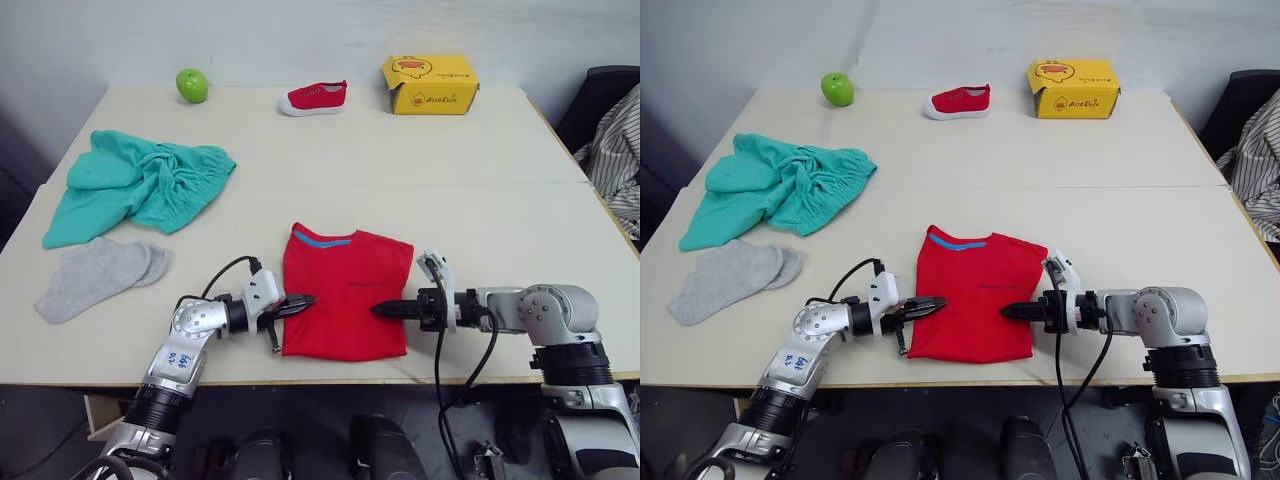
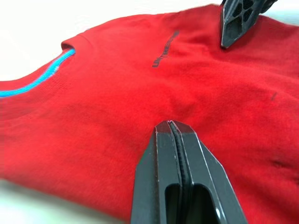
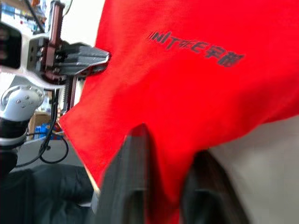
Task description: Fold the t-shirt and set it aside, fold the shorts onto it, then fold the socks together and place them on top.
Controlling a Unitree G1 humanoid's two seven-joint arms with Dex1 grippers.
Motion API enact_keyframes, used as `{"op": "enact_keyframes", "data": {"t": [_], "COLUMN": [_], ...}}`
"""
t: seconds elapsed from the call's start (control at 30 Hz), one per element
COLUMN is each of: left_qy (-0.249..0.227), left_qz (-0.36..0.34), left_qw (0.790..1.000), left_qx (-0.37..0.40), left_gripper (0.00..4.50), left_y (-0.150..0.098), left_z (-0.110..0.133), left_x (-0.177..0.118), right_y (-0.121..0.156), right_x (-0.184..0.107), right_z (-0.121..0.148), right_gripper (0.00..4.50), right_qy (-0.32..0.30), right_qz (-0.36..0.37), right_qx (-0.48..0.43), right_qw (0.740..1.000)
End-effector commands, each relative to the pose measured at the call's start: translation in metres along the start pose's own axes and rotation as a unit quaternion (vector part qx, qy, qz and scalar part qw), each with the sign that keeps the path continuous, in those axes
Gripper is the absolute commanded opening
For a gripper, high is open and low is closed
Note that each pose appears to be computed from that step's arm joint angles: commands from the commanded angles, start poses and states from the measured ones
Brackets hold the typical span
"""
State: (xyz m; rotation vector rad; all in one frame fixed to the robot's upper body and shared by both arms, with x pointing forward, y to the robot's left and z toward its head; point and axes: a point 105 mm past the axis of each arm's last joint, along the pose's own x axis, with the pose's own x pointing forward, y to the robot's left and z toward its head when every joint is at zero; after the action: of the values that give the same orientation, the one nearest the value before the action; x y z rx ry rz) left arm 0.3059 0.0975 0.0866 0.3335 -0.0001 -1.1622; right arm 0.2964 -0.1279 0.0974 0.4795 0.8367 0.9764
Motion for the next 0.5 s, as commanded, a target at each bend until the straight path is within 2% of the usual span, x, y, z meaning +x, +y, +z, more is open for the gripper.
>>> {"op": "enact_keyframes", "data": {"t": [0.03, 0.13, 0.23, 0.33, 0.5], "left_qy": [-0.039, -0.089, -0.088, -0.090, -0.088], "left_qz": [-0.019, -0.060, -0.094, -0.100, -0.091], "left_qw": [0.999, 0.994, 0.991, 0.991, 0.992], "left_qx": [0.009, -0.023, -0.022, -0.013, -0.003], "left_gripper": [0.00, 0.00, 0.58, 1.50, 3.11], "left_y": [-0.004, -0.010, -0.016, -0.018, -0.020], "left_z": [0.014, 0.042, 0.058, 0.068, 0.077], "left_x": [-0.008, -0.019, -0.034, -0.043, -0.058], "right_y": [-0.020, -0.018, -0.014, -0.017, -0.038], "right_x": [-0.007, -0.023, -0.045, -0.068, -0.135], "right_z": [-0.016, -0.016, -0.004, 0.002, 0.004], "right_gripper": [0.02, 0.02, 0.00, 0.00, 0.00], "right_qy": [0.015, 0.013, -0.018, -0.038, -0.069], "right_qz": [-0.053, -0.067, -0.071, -0.090, -0.182], "right_qx": [0.037, 0.043, 0.052, 0.054, 0.069], "right_qw": [0.998, 0.997, 0.996, 0.994, 0.978]}}
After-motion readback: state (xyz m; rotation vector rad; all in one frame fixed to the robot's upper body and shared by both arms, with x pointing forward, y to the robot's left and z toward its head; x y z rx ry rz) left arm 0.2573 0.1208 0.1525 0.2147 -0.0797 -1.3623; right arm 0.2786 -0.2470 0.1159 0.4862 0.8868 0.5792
